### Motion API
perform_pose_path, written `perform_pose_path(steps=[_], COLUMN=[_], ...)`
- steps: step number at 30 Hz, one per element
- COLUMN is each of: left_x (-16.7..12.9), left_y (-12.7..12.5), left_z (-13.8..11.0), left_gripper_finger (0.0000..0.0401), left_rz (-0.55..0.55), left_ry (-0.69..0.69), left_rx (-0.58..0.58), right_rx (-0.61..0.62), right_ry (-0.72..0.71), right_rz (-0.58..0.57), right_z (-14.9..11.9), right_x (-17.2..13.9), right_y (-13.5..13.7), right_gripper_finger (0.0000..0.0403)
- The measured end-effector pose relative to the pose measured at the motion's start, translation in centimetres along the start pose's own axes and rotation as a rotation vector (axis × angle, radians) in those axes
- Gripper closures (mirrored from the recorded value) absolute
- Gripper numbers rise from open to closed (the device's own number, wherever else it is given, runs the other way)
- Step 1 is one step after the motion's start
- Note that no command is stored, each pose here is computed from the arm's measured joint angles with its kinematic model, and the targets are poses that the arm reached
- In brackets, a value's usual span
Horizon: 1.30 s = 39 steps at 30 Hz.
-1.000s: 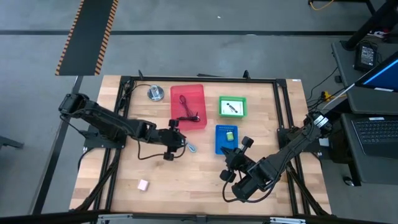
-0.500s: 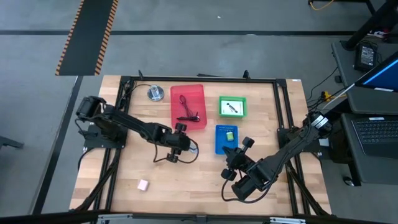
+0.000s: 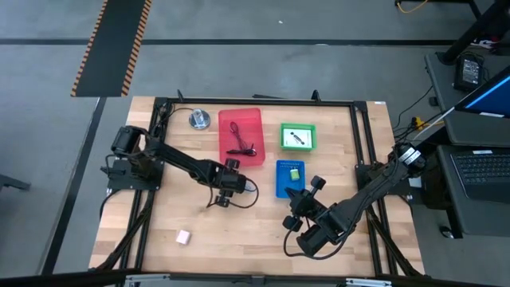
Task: Pick and place items into bin
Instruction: Put the light blue charger cable into the pink bin
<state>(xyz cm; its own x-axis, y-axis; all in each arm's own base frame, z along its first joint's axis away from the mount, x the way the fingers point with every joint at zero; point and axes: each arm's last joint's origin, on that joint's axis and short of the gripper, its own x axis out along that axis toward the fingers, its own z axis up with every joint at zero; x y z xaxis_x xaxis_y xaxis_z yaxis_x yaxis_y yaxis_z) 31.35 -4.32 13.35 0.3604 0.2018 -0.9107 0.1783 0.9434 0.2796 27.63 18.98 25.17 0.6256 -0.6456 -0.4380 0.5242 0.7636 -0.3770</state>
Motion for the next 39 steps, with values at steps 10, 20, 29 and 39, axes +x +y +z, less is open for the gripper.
perform_pose_path(steps=[10, 20, 29, 39], left_x=[0.1, 0.1, -2.1, -6.7], left_y=[0.2, 0.1, 0.3, 0.6], left_z=[-0.2, -0.7, -0.7, -0.1], left_gripper_finger=[0.0354, 0.0394, 0.0397, 0.0399], left_rz=[-0.051, -0.074, -0.098, -0.048], left_ry=[0.012, 0.054, 0.007, -0.164], left_rx=[-0.009, -0.024, 0.002, 0.014], right_rx=[-0.003, -0.003, -0.005, -0.015], right_ry=[0.0, 0.0, 0.001, 0.0], right_rz=[0.0, 0.0, 0.0, 0.004], right_z=[0.0, 0.0, 0.0, 0.0], right_x=[0.0, 0.0, 0.0, 0.0], right_y=[0.0, 0.0, 0.0, 0.0], right_gripper_finger=[0.04, 0.04, 0.04, 0.04])
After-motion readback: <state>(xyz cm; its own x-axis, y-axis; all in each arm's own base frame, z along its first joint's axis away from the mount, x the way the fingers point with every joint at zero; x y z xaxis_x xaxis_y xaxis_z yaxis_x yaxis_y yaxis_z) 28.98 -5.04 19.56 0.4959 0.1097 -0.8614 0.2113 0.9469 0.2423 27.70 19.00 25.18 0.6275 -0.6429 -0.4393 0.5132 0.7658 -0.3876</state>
